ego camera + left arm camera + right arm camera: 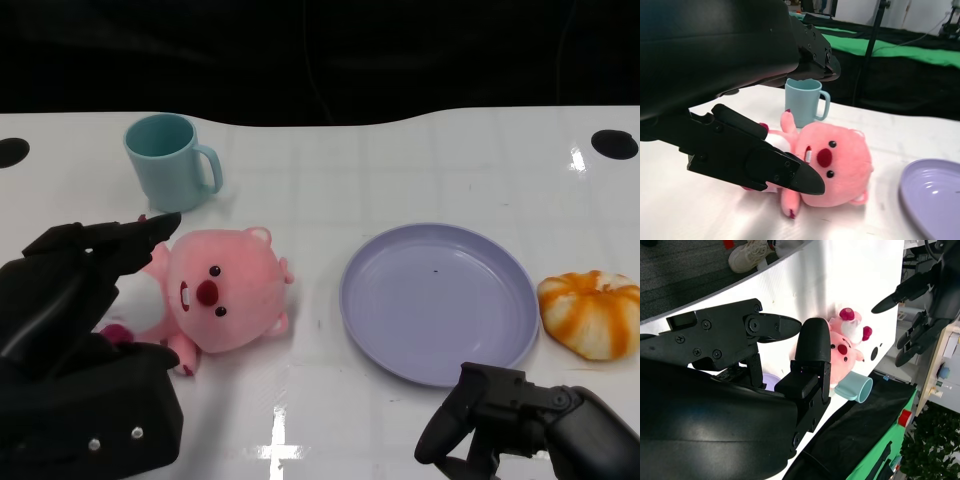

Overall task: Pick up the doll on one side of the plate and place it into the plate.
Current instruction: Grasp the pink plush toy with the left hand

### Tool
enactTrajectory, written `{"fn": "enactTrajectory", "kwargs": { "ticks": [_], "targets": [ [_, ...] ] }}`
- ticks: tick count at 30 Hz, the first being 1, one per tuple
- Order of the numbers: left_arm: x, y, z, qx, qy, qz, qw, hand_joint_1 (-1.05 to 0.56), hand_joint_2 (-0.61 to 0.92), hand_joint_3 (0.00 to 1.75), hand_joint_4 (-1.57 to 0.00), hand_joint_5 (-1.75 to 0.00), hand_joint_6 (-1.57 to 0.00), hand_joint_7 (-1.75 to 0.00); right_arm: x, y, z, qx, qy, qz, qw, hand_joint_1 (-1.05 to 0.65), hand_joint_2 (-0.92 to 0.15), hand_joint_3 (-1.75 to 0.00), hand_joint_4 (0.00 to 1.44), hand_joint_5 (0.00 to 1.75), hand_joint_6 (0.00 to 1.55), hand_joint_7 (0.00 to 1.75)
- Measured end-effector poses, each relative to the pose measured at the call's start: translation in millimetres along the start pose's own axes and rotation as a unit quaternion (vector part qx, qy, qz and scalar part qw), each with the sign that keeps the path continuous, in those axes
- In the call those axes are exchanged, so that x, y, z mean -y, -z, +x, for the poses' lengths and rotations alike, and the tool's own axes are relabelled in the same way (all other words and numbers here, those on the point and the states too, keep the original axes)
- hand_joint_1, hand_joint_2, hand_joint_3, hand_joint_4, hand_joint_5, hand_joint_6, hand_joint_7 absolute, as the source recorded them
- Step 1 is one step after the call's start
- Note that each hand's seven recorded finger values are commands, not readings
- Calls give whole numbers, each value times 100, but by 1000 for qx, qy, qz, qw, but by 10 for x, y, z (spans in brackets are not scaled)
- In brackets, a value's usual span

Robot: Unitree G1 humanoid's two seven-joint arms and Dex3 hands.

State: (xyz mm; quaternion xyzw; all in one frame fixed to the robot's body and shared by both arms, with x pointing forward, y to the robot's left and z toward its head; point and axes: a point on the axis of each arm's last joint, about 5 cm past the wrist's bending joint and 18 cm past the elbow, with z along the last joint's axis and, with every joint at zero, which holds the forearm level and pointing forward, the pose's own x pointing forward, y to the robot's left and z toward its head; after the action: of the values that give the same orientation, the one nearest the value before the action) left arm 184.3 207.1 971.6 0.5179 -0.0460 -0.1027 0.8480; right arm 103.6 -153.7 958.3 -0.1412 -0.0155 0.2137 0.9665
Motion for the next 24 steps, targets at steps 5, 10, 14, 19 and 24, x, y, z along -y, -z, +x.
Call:
{"fn": "enactTrajectory", "kwargs": {
  "ticks": [5,10,14,19,24],
  "targets": [
    [35,62,178,-18,26,55,998,-64,90,0,-1,-45,-24,-1,-6,0,1,0,0,2,1000,-25,-92,-34,67,156,60,129],
    [103,126,355,-38,54,90,994,-61,88,0,-4,-46,-26,-2,-9,1,-1,0,2,1,1000,-26,-92,-34,66,156,60,129],
    [156,159,466,-41,71,112,990,-60,88,0,-7,-43,-28,-1,-12,2,-6,-1,2,2,1000,-26,-92,-34,66,156,60,128],
    [231,227,637,-54,92,138,985,-61,89,0,-8,-40,-28,-1,-14,-2,-11,-1,3,2,1000,-26,-92,-34,66,156,60,128],
    [295,245,762,-67,111,149,980,-61,89,0,-11,-36,-28,0,-16,-1,-13,-4,3,4,1000,-26,-92,-34,66,156,60,128]
  ]
}}
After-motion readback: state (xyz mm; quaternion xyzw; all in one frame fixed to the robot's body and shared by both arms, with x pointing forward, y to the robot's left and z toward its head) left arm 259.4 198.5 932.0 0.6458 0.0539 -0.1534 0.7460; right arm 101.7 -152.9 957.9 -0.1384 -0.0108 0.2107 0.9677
